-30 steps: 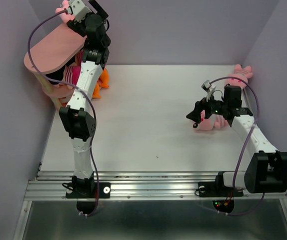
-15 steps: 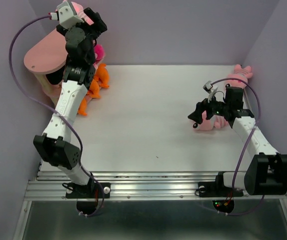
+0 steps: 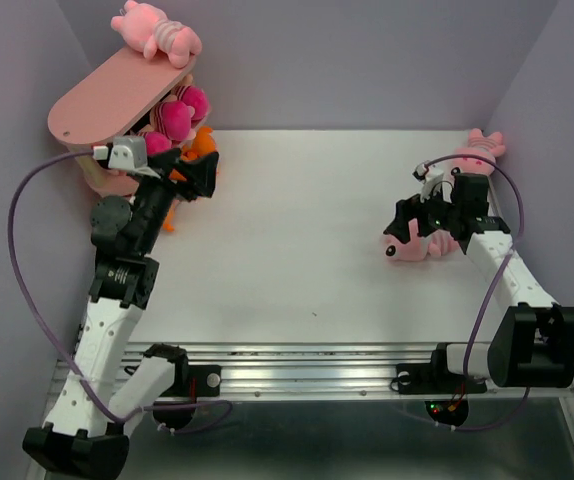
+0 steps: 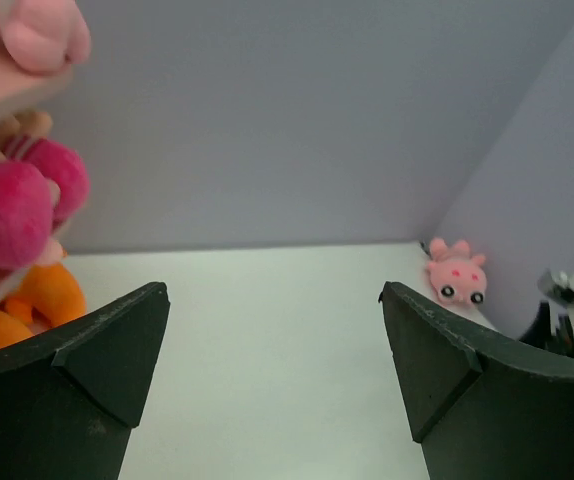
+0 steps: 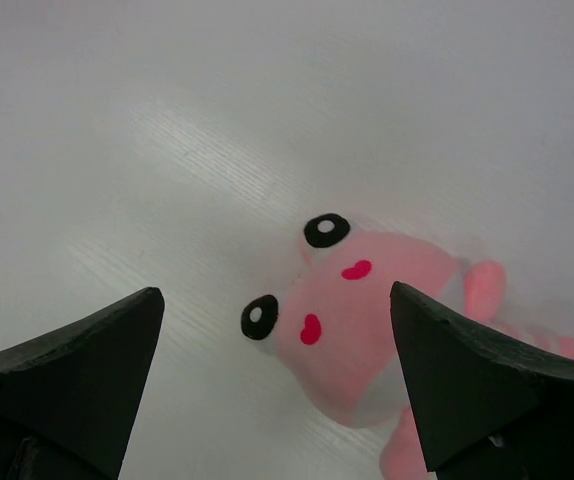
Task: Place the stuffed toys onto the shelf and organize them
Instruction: Place the stuffed toy onto shelf, then grab a stuffed toy with the right arm, then pass the stuffed toy from the right arm to the left, then pass the stuffed toy from the left arm to the right, then pass the stuffed toy from the right arm to the left
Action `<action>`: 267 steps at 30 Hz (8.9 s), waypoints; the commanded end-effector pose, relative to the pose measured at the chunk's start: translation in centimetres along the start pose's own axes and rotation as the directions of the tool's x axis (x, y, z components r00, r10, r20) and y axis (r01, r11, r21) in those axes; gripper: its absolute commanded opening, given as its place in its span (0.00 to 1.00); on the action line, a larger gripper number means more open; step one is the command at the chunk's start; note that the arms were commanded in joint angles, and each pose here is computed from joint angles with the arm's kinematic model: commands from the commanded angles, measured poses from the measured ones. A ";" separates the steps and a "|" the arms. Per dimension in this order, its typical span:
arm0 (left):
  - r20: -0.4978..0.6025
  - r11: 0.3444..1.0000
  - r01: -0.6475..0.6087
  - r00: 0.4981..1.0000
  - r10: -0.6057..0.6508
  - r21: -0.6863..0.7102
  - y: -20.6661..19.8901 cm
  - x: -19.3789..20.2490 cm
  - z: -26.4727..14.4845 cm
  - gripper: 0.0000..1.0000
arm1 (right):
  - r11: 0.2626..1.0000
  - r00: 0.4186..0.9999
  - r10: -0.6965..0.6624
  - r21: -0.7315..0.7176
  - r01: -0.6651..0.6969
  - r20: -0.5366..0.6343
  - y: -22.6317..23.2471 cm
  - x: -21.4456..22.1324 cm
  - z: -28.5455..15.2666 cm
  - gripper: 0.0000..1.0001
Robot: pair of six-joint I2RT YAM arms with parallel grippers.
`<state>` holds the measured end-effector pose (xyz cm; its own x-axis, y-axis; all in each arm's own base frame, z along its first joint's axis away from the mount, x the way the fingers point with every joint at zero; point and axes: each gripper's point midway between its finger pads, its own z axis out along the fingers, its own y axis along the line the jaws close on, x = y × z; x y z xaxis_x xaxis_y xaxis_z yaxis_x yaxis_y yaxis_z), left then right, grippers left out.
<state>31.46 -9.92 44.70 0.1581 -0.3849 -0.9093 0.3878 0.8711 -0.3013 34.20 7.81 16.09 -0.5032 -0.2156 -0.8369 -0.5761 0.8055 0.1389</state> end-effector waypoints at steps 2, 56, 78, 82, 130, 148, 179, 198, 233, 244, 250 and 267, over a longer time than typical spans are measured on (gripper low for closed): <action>-0.127 0.986 0.060 0.991 -0.040 0.155 -2.1 5.8 -4.6 0.99 | 0.955 0.998 0.042 0.296 -0.025 -0.051 -5.4 -1.1 -1.7 1.00; -0.396 0.950 0.264 0.900 -0.180 0.167 -1.4 18.5 -10.5 0.99 | 0.582 0.964 0.204 0.813 0.020 -0.169 -36.9 -0.1 5.6 0.42; -0.453 0.923 0.329 0.866 -0.211 0.200 -2.3 19.8 -10.6 0.99 | 0.832 0.998 0.033 0.554 0.006 -0.061 -26.8 -2.4 3.1 0.01; -0.453 0.915 0.342 0.865 -0.217 0.214 -2.6 19.7 -10.7 0.99 | 0.902 0.999 -0.005 0.432 0.022 -0.040 -22.7 -3.0 2.5 0.01; 0.043 0.407 -0.324 0.824 0.565 0.854 -18.9 28.0 -5.6 0.92 | 0.680 0.855 -0.511 -0.566 0.465 0.089 18.4 -2.1 -3.6 0.01; -0.275 0.587 0.034 0.904 0.327 0.809 -19.2 28.7 -8.6 0.00 | 0.751 0.917 -0.382 -0.538 0.382 0.119 19.1 -7.5 -3.2 0.35; -0.660 0.607 0.792 0.494 -0.566 0.072 -15.3 23.5 -1.7 0.00 | 0.772 0.927 -0.334 -0.515 0.373 0.170 18.5 -10.0 1.8 0.92; -0.503 0.696 0.666 0.713 -0.488 0.268 -14.7 18.1 -2.3 0.84 | 0.846 0.983 -0.145 -0.502 0.181 0.110 18.0 -11.2 2.3 0.01; 0.087 0.564 -0.570 0.746 0.661 0.598 -13.7 25.2 -7.2 0.93 | 0.853 0.980 0.163 -0.483 -0.199 -0.115 13.8 -13.3 3.2 0.01; 0.132 0.550 -0.567 0.760 0.637 0.613 -16.1 25.1 -5.9 0.89 | 0.825 0.975 0.171 -0.522 -0.219 -0.139 14.6 -12.8 2.9 0.01; 0.128 0.560 -0.542 0.780 0.612 0.627 -17.1 25.4 -5.7 0.83 | 0.803 0.969 0.188 -0.543 -0.244 -0.157 14.9 -12.6 2.9 0.01; 0.097 0.601 -0.564 0.770 0.631 0.567 -16.9 25.9 -3.5 0.39 | 0.768 0.967 0.200 -0.588 -0.255 -0.159 16.0 -12.7 1.9 0.01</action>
<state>24.82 -33.19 20.52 0.4002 0.3051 -0.8641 0.7184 0.4810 0.5025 33.55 24.21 26.18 -0.7299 -0.1477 -0.6674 -0.6609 0.4018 0.6339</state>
